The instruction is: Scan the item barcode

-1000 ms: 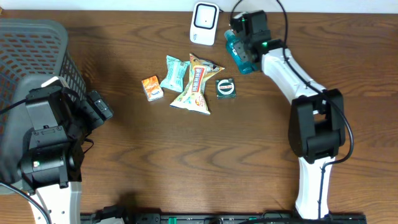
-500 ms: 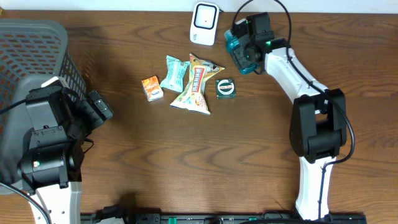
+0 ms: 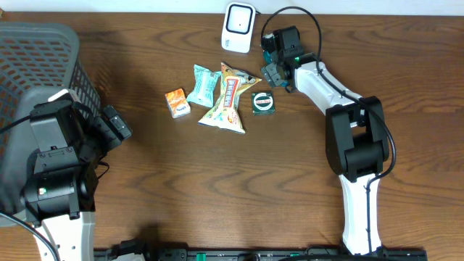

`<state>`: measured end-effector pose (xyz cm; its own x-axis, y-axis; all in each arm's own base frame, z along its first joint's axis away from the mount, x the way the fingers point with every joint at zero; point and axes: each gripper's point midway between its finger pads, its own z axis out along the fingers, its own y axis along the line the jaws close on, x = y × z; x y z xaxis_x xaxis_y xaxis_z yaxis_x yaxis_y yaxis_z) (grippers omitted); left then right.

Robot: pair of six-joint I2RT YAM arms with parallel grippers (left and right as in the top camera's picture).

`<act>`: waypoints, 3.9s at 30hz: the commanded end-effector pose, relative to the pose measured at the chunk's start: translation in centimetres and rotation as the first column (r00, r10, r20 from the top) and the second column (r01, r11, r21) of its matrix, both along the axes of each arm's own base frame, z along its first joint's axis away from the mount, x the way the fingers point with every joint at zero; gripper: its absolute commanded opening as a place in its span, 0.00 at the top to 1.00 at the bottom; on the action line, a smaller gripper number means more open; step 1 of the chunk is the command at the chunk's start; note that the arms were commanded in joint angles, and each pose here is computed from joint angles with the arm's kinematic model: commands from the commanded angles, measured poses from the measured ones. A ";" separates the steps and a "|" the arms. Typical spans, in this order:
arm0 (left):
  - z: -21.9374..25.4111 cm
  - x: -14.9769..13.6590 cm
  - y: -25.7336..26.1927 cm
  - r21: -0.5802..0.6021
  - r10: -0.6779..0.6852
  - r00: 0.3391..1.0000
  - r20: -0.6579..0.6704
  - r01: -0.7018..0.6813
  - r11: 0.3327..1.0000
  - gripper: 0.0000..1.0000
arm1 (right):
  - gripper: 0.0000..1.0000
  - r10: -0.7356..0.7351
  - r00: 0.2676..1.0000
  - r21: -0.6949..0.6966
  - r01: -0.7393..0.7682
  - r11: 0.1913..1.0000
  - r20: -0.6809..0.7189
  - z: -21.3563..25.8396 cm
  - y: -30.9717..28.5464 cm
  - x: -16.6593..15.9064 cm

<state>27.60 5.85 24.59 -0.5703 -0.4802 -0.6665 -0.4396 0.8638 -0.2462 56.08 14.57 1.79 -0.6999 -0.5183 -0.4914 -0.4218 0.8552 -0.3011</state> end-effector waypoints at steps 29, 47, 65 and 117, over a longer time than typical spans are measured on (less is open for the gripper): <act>0.2 0.0 0.4 0.003 0.021 1.000 0.002 -0.021 1.000 0.02 | 0.76 -0.168 0.980 0.271 0.191 0.943 -0.106 -1.8 -3.6 0.6; 0.2 0.0 0.4 0.003 0.021 1.000 0.002 -0.021 1.000 0.02 | 0.85 -0.170 0.968 0.416 0.234 0.879 -0.186 -1.8 -6.9 0.5; 0.2 0.0 0.4 0.003 0.021 1.000 0.002 -0.021 1.000 0.02 | 0.99 -0.138 0.990 0.557 0.094 0.825 0.038 9.2 -4.7 3.2; 0.2 0.0 0.4 0.003 0.021 1.000 0.002 -0.021 1.000 0.02 | 0.15 0.000 0.972 0.576 0.139 0.806 -0.233 -2.1 2.6 -0.9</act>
